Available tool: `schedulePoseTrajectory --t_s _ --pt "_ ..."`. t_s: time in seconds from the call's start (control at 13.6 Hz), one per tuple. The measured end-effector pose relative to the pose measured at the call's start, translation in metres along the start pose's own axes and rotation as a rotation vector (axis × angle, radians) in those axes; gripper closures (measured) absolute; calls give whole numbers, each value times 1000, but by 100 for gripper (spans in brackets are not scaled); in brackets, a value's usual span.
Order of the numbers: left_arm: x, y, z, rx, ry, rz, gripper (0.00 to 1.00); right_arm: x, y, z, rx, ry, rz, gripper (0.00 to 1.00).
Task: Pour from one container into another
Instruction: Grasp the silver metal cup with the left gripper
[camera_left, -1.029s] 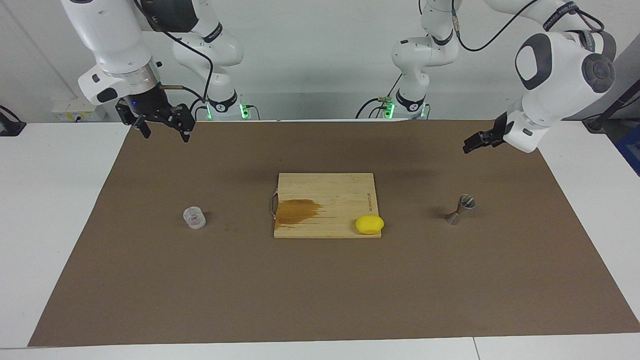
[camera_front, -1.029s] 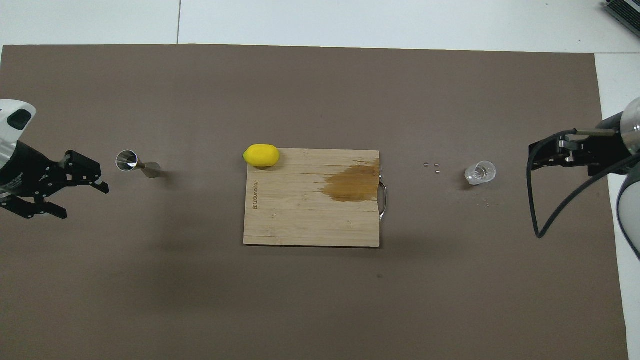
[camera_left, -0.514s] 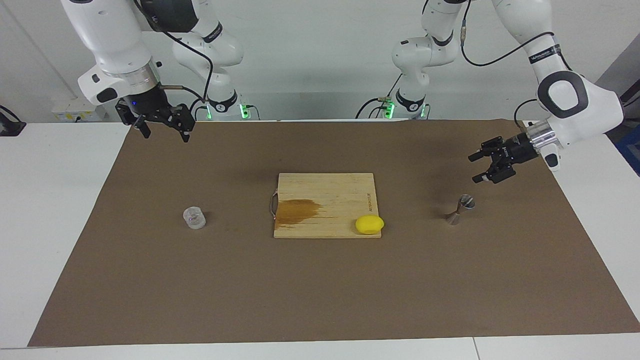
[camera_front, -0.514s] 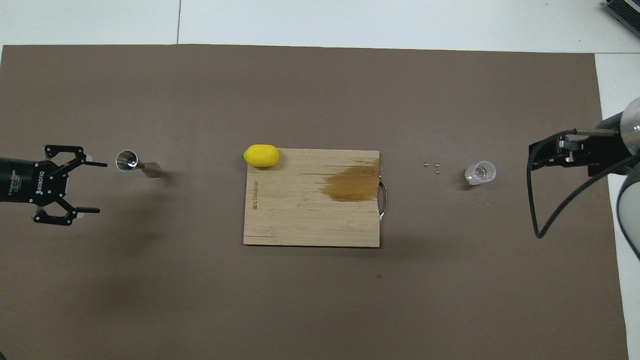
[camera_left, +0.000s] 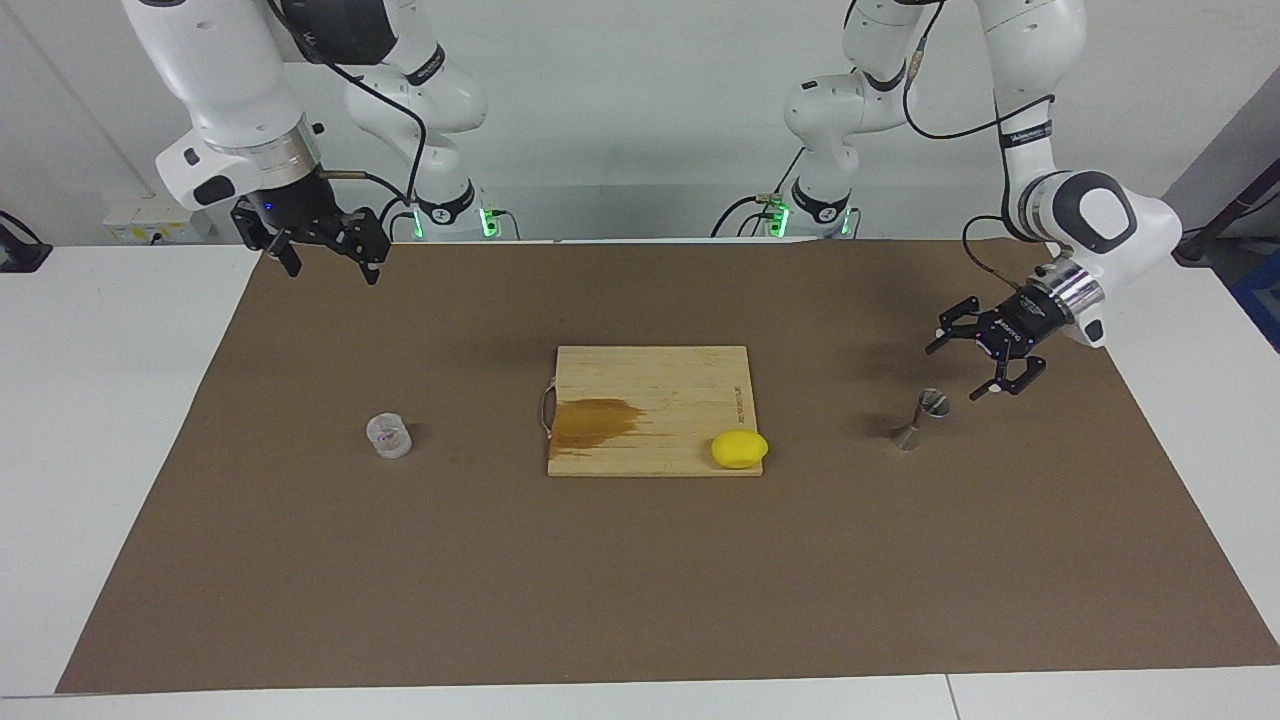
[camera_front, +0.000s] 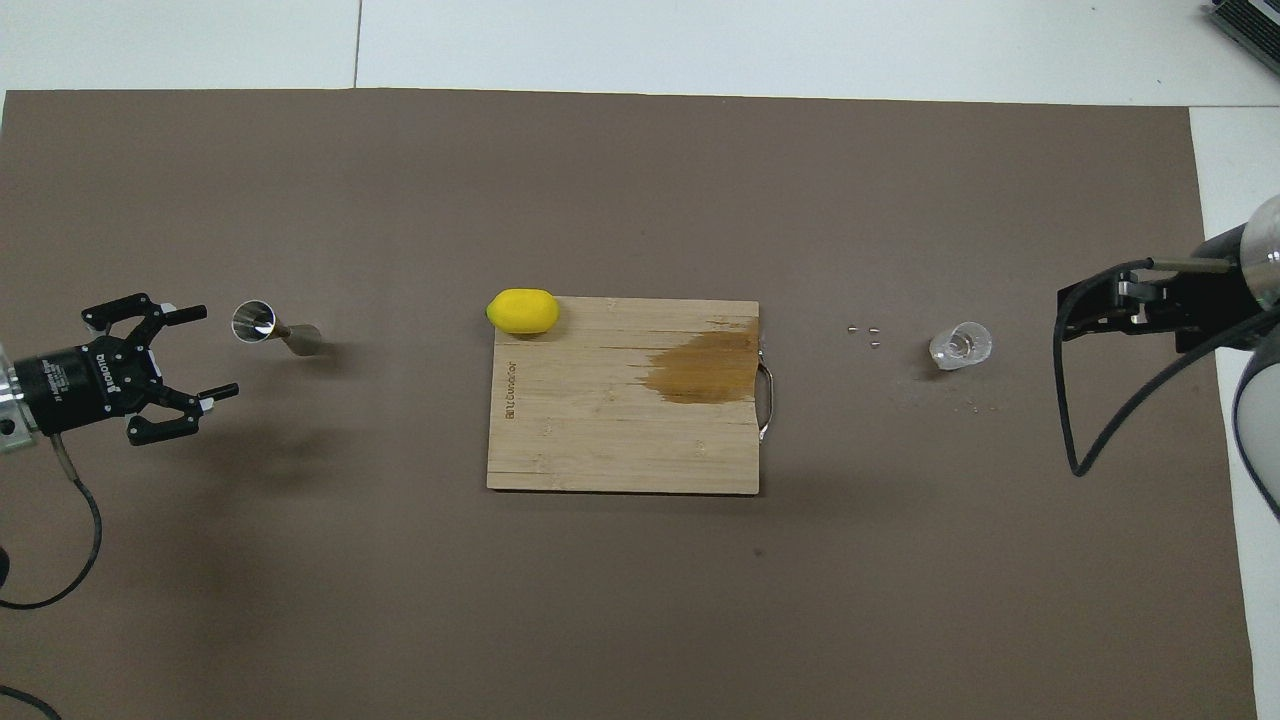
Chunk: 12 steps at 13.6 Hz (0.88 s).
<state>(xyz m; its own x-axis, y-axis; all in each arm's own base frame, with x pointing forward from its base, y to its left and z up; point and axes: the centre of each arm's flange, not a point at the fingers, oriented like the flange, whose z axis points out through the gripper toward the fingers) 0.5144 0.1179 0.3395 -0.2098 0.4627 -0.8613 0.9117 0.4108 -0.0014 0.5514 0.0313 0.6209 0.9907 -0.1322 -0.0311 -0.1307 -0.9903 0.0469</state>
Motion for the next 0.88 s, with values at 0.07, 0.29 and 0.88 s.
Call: schedulePoseTrajectory --t_s 0.07,0.29,0.88 --pt "7 -4 3 -30 -25 -40 0 0 0 0 0 0 0 0" --pt "15 -8 9 -82 -65 -104 0 0 0 0 0 0 0 0" --pt "11 -10 33 -119 -87 -157 0 0 0 0 0 0 0 0"
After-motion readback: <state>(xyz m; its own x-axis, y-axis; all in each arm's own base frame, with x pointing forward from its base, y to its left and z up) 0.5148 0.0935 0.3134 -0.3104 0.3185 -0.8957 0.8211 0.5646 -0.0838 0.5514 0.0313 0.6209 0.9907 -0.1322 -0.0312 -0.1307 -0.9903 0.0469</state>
